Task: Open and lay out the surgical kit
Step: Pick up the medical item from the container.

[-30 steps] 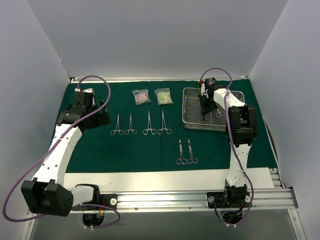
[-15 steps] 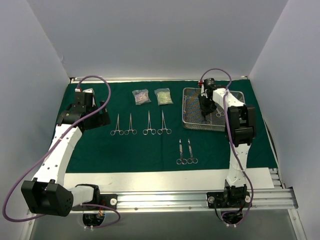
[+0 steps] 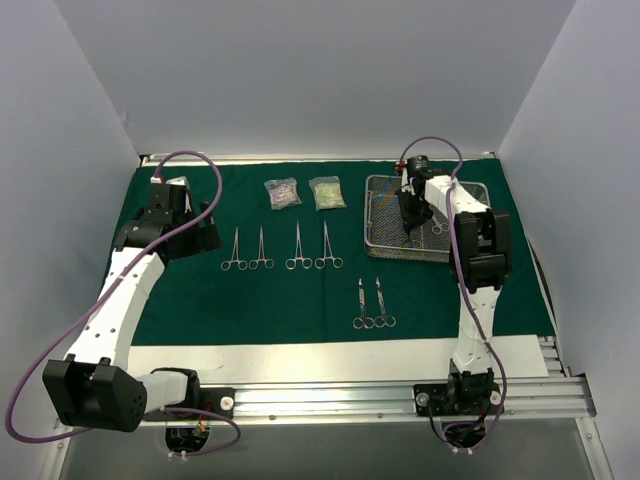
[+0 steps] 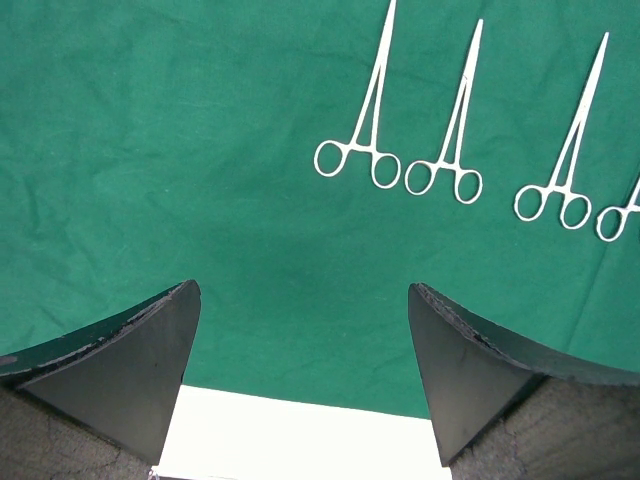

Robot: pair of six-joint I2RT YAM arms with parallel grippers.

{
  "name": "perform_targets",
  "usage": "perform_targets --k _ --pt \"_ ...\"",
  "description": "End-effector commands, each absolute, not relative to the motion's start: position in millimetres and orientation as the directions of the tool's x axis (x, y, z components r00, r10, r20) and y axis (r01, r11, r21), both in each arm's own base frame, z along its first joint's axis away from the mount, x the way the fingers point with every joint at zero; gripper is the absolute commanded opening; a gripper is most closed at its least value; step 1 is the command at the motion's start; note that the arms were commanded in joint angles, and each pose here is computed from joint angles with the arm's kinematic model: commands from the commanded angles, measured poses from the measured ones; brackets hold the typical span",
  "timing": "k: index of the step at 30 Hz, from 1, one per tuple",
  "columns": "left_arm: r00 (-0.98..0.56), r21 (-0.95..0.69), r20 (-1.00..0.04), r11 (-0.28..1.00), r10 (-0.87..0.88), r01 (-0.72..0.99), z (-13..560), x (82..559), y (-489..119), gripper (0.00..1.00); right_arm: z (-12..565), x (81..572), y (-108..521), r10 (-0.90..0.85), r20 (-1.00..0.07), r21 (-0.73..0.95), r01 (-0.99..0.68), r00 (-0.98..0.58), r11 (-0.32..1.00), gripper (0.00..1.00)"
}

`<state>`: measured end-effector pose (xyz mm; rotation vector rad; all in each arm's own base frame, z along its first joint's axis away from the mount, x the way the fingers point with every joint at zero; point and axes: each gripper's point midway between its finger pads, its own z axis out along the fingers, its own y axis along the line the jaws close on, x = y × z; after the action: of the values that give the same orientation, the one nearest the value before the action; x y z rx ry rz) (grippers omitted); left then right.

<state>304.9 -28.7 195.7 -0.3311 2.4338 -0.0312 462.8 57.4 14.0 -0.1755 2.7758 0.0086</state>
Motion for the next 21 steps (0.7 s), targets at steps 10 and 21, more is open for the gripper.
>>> perform_targets --k 10,21 --pt "-0.695 -0.07 -0.677 0.961 -0.242 -0.267 223.5 317.0 -17.2 0.94 112.1 456.7 64.0 0.037 -0.463 0.011 0.036 -0.886 0.999 0.0" --pt "-0.669 -0.022 -0.715 0.964 -0.201 -0.266 246.8 306.5 -5.8 0.94 179.7 435.3 83.1 0.045 -0.581 -0.01 0.062 -0.813 0.998 0.0"
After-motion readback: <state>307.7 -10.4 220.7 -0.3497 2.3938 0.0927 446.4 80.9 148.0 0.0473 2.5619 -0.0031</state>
